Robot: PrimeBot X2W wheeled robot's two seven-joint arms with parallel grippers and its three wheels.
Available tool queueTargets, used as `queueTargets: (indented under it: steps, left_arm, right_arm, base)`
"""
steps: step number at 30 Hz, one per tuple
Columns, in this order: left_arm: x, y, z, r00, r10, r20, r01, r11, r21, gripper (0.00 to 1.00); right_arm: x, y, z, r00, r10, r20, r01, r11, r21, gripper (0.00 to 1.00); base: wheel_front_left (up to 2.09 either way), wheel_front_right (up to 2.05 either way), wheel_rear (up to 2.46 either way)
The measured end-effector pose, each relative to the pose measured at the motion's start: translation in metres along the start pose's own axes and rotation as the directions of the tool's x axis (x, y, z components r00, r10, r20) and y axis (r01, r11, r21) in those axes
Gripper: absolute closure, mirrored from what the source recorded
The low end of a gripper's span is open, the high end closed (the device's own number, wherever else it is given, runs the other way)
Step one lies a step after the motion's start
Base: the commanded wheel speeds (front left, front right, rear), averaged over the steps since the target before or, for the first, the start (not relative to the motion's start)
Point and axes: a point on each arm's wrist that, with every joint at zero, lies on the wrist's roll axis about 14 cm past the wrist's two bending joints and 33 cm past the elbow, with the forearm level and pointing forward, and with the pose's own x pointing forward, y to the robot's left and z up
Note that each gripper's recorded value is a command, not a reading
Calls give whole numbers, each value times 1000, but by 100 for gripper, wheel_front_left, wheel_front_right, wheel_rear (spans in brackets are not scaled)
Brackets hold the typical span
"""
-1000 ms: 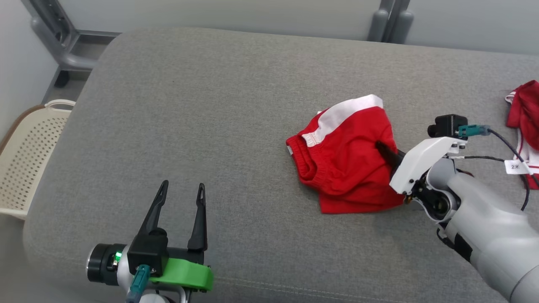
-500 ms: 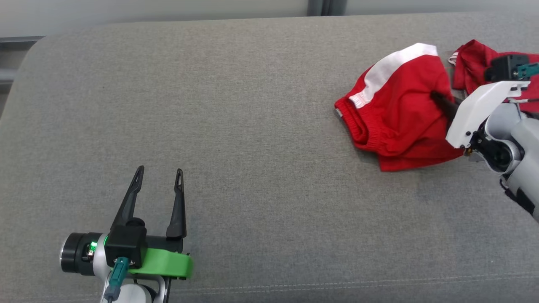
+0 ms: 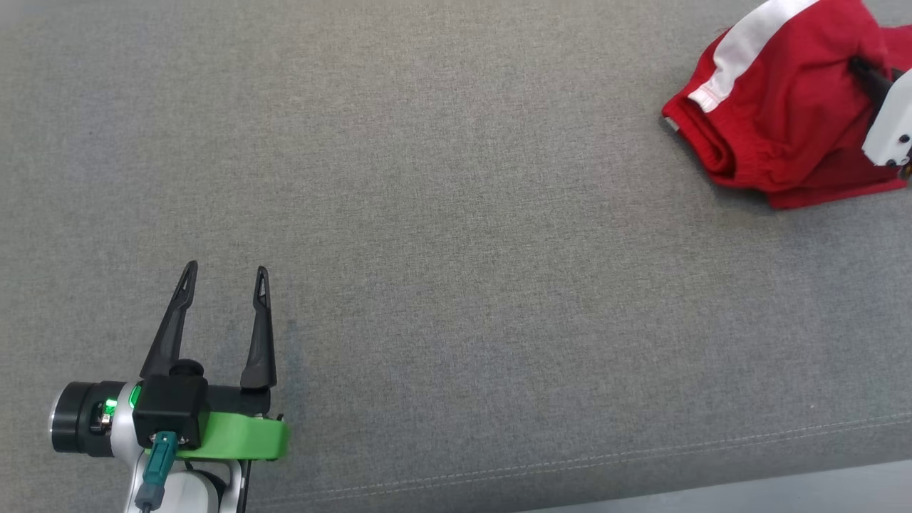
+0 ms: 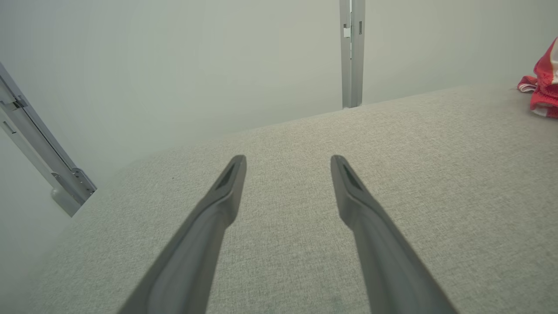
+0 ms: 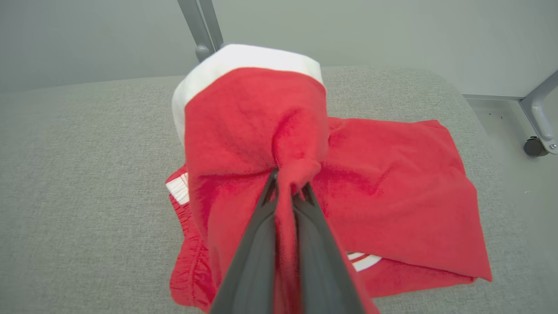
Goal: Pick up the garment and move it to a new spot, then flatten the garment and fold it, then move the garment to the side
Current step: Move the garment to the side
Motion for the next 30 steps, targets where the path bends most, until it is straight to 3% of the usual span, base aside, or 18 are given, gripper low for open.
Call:
queueTargets:
  steps: [14,30]
  left_arm:
    - [9,5,-19,999,-9,-38,10,1000,21,0]
    - [12,13,-29,998,8,-61,-6,999,35,0]
  right_arm:
    - [3,-65,19,987,-162,17,163,986,-42,100]
    - [10,-93,6,967,-255,15,256,965,-65,100]
  base:
    - [0,0,0]
    - [0,0,0]
